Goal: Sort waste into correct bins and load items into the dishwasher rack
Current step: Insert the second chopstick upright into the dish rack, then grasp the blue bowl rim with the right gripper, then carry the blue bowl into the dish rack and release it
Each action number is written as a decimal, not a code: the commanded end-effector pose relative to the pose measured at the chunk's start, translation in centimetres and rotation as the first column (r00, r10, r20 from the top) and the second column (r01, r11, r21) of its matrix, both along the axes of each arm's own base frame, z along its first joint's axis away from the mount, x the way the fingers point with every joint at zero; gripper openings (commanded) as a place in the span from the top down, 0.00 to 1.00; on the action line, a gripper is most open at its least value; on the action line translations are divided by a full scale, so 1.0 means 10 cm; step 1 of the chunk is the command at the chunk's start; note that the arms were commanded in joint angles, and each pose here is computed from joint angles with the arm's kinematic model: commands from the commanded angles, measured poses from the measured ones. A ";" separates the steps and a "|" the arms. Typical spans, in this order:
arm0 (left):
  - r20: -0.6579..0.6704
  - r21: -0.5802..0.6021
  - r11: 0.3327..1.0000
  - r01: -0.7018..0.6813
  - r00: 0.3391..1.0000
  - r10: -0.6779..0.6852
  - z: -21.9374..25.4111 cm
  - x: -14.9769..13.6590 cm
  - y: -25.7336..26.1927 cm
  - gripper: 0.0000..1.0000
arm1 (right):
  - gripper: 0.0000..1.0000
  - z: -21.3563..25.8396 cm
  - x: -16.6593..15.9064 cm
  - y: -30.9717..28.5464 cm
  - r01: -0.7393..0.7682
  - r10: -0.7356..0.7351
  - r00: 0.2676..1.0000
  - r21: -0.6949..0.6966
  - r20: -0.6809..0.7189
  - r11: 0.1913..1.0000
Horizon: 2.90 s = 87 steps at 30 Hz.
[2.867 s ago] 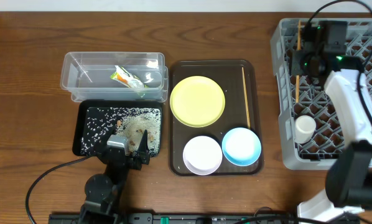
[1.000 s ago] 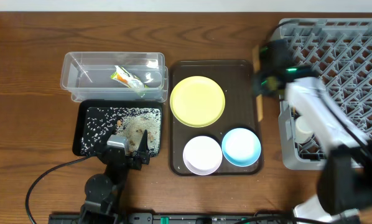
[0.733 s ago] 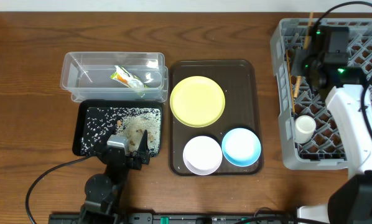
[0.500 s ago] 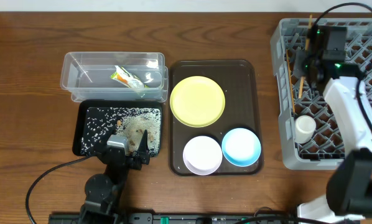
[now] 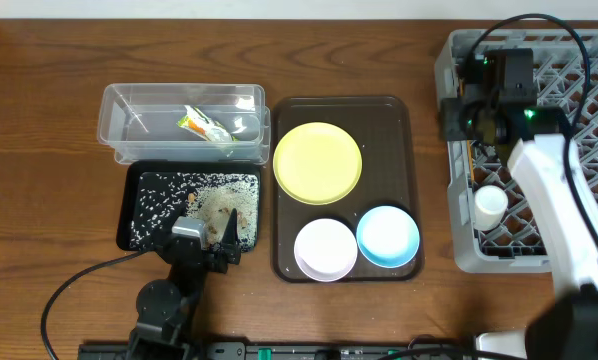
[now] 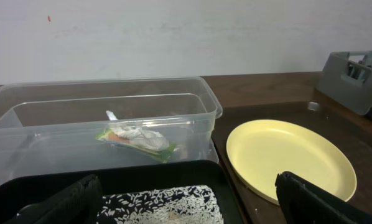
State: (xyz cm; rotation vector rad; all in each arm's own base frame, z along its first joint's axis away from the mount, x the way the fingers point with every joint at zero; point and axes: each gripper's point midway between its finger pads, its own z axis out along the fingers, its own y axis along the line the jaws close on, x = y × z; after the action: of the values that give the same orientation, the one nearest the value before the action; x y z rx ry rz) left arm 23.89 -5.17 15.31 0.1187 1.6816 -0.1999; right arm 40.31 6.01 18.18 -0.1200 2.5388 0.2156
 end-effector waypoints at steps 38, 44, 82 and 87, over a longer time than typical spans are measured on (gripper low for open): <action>-0.041 0.021 1.000 -0.013 0.999 0.014 -0.17 0.00 0.03 0.09 | 0.52 -1.44 -1.68 0.53 -0.030 -0.011 0.892 -0.083 -0.451 0.996; -0.041 0.021 1.000 -0.013 0.999 0.014 -0.17 0.00 0.03 0.09 | 0.50 -1.04 -1.54 0.42 -0.003 -0.028 0.945 -0.094 -0.326 0.996; -0.041 0.021 1.000 -0.013 0.999 0.014 -0.17 0.00 0.03 0.09 | 0.99 0.04 -1.07 -0.46 0.384 -0.380 0.923 -0.225 0.063 0.896; -0.042 0.021 1.000 -0.013 0.999 0.014 -0.17 0.00 0.03 0.09 | 0.99 0.86 -1.19 -1.26 0.712 -0.565 0.696 -0.330 0.443 0.619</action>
State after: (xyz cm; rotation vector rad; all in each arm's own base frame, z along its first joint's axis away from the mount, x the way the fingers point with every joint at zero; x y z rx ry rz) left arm 23.89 -5.17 15.31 0.1187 1.6816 -0.1999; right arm 29.90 -0.38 22.03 0.3559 2.3591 -0.3034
